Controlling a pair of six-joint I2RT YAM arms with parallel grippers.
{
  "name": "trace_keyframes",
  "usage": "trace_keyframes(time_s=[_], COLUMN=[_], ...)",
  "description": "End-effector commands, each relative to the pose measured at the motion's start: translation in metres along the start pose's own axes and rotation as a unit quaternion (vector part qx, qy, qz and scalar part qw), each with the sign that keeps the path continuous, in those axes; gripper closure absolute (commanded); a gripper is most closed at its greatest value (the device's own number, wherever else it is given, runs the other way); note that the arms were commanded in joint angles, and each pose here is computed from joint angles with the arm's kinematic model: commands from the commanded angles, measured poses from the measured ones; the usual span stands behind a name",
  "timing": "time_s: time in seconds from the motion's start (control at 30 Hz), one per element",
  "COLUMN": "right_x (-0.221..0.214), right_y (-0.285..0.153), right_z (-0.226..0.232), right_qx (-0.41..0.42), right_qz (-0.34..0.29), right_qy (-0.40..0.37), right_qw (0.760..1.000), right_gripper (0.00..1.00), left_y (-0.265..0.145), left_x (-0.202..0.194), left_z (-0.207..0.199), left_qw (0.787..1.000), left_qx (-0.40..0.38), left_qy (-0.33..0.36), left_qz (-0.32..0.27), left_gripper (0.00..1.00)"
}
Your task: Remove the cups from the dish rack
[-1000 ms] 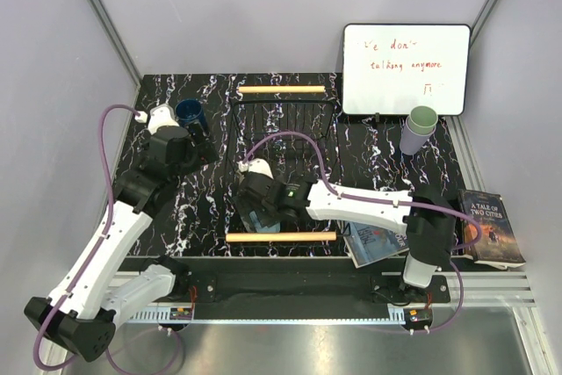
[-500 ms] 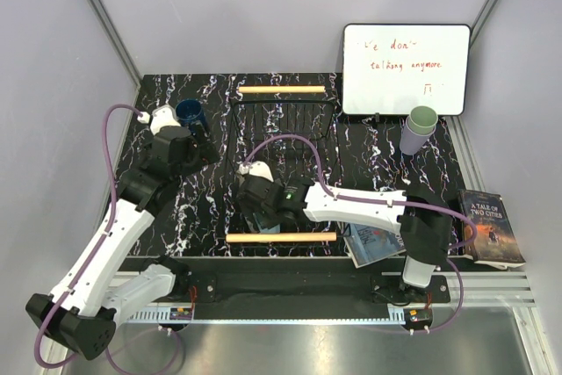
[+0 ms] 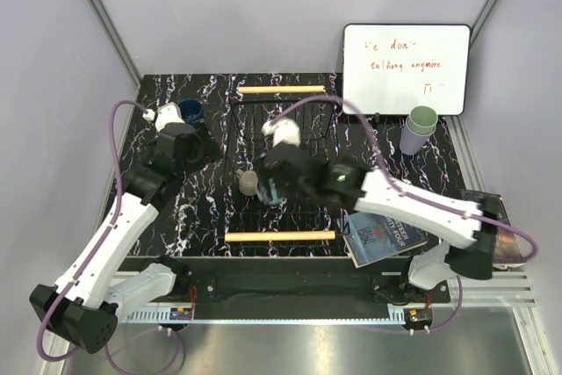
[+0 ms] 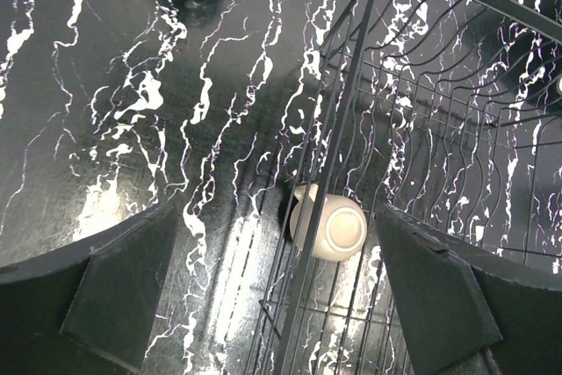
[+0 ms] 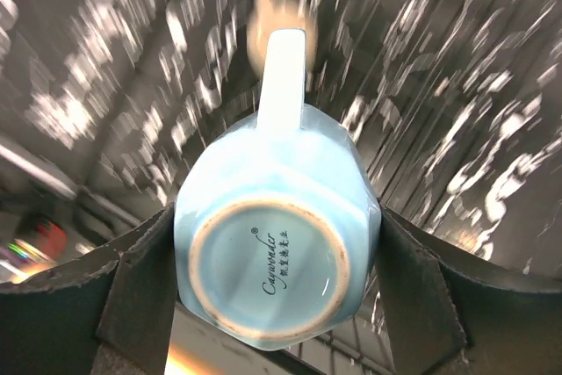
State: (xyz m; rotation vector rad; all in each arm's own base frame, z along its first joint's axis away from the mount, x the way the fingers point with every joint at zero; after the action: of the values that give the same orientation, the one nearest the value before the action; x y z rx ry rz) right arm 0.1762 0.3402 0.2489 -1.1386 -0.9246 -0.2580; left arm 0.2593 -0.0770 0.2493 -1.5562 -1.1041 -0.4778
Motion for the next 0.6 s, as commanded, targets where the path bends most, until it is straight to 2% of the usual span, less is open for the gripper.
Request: trace_keyframes(time_s=[0.0, 0.07, 0.1, 0.13, 0.17, 0.2, 0.23, 0.3, 0.33, 0.37, 0.43, 0.5, 0.53, 0.57], right_x=[0.092, 0.104, 0.111, 0.117, 0.115, 0.121, 0.120, 0.123, 0.125, 0.125, 0.123, 0.126, 0.125, 0.128], right_y=[-0.060, -0.083, -0.074, -0.095, -0.091, -0.094, -0.101, -0.098, -0.098, -0.100, -0.100, -0.101, -0.105, -0.112], right_z=[-0.056, -0.076, -0.100, -0.111, -0.106, -0.128, -0.121, -0.126, -0.121, -0.111, -0.098, -0.090, -0.085, -0.084], right_qx=[-0.025, 0.014, 0.012, 0.037, 0.094, 0.097, 0.149, 0.201, 0.237, 0.286, 0.345, 0.390, 0.419, 0.441], right_qz=[-0.171, -0.213, -0.245, -0.284, -0.297, -0.319, -0.317, -0.324, -0.322, -0.326, -0.309, -0.323, -0.312, -0.330], right_qy=[0.087, 0.129, 0.161, 0.182, 0.196, 0.215, 0.227, 0.233, 0.250, 0.235, 0.236, 0.230, 0.236, 0.228], right_qw=[0.981, 0.968, 0.956, 0.941, 0.930, 0.918, 0.909, 0.895, 0.882, 0.870, 0.854, 0.831, 0.819, 0.803], right_gripper=[1.00, 1.00, 1.00, 1.00, 1.00, 1.00, 1.00, 1.00, 1.00, 1.00, 1.00, 1.00, 1.00, 1.00], left_y=[-0.002, -0.005, -0.005, -0.010, -0.016, -0.016, -0.026, -0.033, -0.042, -0.047, -0.055, -0.059, -0.067, -0.068], left_x=[0.020, 0.024, 0.021, 0.030, 0.031, 0.027, 0.040, 0.035, 0.045, 0.039, 0.044, 0.034, 0.040, 0.030], left_z=[-0.024, -0.034, -0.036, -0.044, -0.052, -0.055, -0.065, -0.078, -0.089, -0.097, -0.110, -0.121, -0.128, -0.131], left_qw=[0.998, 0.995, 0.994, 0.989, 0.985, 0.981, 0.971, 0.956, 0.942, 0.932, 0.912, 0.895, 0.880, 0.869], left_qx=[-0.052, -0.085, -0.096, -0.123, -0.154, -0.171, -0.210, -0.269, -0.307, -0.342, -0.388, -0.430, -0.458, -0.480], left_qy=[-0.026, -0.037, -0.043, -0.054, -0.060, -0.066, -0.080, -0.087, -0.094, -0.091, -0.100, -0.102, -0.106, -0.103], left_qz=[-0.029, -0.037, -0.037, -0.055, -0.057, -0.057, -0.085, -0.079, -0.099, -0.084, -0.087, -0.058, -0.071, -0.054], left_gripper=[0.01, 0.01, 0.01, 0.01, 0.01, 0.01, 0.01, 0.01, 0.01, 0.01, 0.01, 0.01, 0.01, 0.01])
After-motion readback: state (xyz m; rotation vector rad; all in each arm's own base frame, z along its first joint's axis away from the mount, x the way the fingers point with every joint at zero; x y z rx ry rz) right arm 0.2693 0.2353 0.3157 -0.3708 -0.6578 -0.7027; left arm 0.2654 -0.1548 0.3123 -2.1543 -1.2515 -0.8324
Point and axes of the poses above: each gripper's point midway between its finger pads, its own y axis out along the fingers, its own z axis along the line the jaws close on, x = y × z, the point moved 3 cm from there along -y, back along the fingers
